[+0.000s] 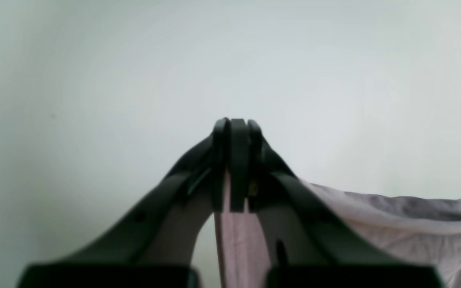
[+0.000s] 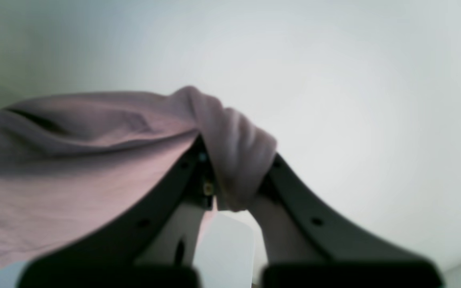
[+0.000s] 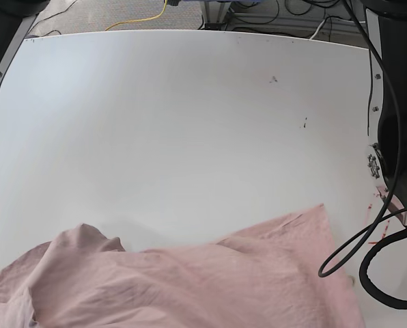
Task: Layout the t-shirt on the table in an organized manner, then fold the t-shirt properly
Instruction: 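Swing the lifted t-shirt and lay it across the table with both grippers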
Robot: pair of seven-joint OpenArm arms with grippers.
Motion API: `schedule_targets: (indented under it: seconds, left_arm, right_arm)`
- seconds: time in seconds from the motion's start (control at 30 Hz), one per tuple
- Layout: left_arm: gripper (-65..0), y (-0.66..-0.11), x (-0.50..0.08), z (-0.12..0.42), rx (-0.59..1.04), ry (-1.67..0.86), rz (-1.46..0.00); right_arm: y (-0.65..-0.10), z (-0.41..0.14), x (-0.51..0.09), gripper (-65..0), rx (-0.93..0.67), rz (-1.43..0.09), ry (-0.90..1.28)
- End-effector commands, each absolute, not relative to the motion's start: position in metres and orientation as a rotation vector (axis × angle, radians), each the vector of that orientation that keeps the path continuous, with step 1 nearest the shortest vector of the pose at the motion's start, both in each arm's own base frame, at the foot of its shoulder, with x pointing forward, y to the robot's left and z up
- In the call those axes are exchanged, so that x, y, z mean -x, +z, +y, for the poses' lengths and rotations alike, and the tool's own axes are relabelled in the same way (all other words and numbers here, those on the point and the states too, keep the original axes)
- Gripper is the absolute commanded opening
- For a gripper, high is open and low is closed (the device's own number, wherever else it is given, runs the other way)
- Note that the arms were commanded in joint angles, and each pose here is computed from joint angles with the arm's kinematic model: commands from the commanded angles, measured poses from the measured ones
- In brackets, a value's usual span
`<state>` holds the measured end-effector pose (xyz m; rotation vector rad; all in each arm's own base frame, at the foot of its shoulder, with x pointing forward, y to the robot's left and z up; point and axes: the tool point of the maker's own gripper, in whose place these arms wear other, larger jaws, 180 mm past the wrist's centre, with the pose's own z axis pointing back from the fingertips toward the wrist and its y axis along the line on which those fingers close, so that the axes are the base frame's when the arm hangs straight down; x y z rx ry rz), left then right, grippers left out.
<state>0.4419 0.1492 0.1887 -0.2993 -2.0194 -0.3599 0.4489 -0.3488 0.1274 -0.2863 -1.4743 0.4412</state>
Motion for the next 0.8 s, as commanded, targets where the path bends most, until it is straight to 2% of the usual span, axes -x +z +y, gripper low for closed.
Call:
schedule_targets:
  seconds: [0.0, 0.37, 0.6, 0.77]
  left_arm:
    - [-65.0, 0.191, -0.436, 0.162, 0.289, -0.335, -2.047]
    - [-65.0, 0.099, -0.446, 0.189, 0.371, -0.256, -1.839]
    - [-65.0, 0.016, -0.436, 0.182, 0.487, -0.228, -1.647]
    - [-65.0, -0.035, -0.424, 0.179, 0.498, -0.212, -1.537]
  right_arm:
    - [0.132, -0.365, -0.436, -65.0, 0.317, -1.488, 0.402]
    - [0.028, -0.389, -0.400, -65.0, 0.362, -1.314, 0.335]
    - [-0.043, -0.381, -0.366, -65.0, 0.313, -1.219, 0.315]
    - [-0.088, -0.372, -0.342, -65.0, 0.274, -1.149, 0.322]
